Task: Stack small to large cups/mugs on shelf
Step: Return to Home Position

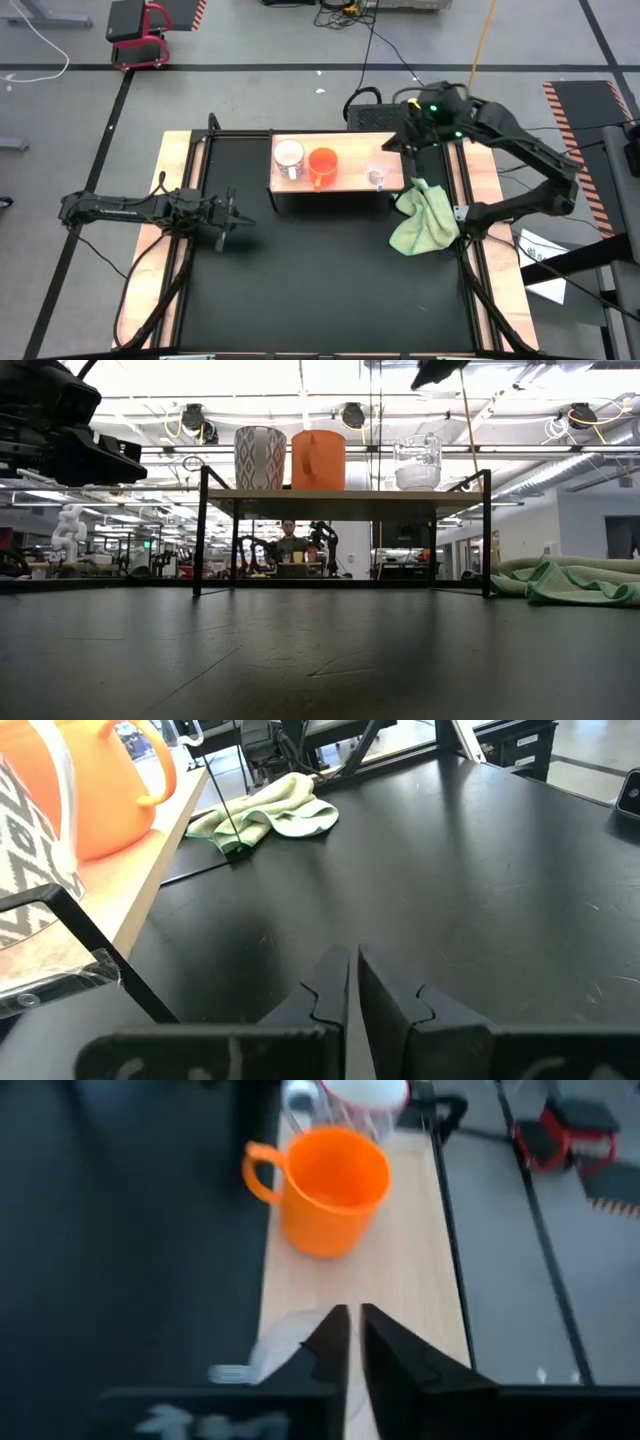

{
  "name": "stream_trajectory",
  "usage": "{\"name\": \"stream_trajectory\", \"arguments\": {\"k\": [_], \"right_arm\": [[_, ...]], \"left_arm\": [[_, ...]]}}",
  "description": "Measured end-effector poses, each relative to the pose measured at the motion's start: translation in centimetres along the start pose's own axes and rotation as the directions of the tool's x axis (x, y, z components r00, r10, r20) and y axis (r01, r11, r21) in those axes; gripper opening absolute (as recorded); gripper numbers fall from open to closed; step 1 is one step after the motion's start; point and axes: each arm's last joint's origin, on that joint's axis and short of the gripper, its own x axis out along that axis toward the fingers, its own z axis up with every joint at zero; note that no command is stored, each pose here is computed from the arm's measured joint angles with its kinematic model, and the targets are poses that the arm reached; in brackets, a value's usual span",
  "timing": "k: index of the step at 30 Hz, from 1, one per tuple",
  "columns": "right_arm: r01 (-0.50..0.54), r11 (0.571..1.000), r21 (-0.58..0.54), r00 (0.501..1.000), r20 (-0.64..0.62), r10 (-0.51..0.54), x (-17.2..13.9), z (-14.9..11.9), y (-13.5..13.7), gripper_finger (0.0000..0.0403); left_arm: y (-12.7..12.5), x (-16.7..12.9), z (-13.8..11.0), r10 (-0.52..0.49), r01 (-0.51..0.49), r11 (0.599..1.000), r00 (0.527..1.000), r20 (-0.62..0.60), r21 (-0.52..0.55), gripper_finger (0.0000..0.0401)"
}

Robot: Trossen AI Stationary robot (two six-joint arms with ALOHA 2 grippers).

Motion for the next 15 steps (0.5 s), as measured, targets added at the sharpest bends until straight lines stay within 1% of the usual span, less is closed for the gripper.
{"name": "stream_trajectory", "arguments": {"k": [1,3,7,10,15], "right_arm": [[-0.003,1.0,-0.013,1.0,0.019,0.003,-0.5,0.1,0.4,0.0011],[-0.015,1.0,-0.016,0.998,0.054,0.016,-1.4,0.3,1.3,0.0008],[-0.071,0.996,-0.047,0.991,0.11,0.076,-2.4,0.8,3.3,0.0001],[-0.115,0.992,-0.059,0.981,0.149,0.123,-2.4,0.9,4.8,0.0001],[-0.205,0.975,-0.079,0.964,0.153,0.215,-1.6,-0.1,7.6,0.0]], "left_arm": [[0.0,0.0,0.0,-0.001,0.001,1.0,1.0,0.0,0.003,0.0022],[0.0,0.0,0.0,-0.008,0.008,1.0,1.0,0.003,0.017,0.0007],[0.0,0.0,0.0,-0.003,0.003,1.0,1.0,0.003,0.023,0.0004],[0.1,0.0,0.2,0.007,-0.007,1.0,1.0,0.022,0.029,0.0003],[0.1,0.0,0.3,0.013,-0.015,0.999,0.999,0.034,0.05,0.0002]]}}
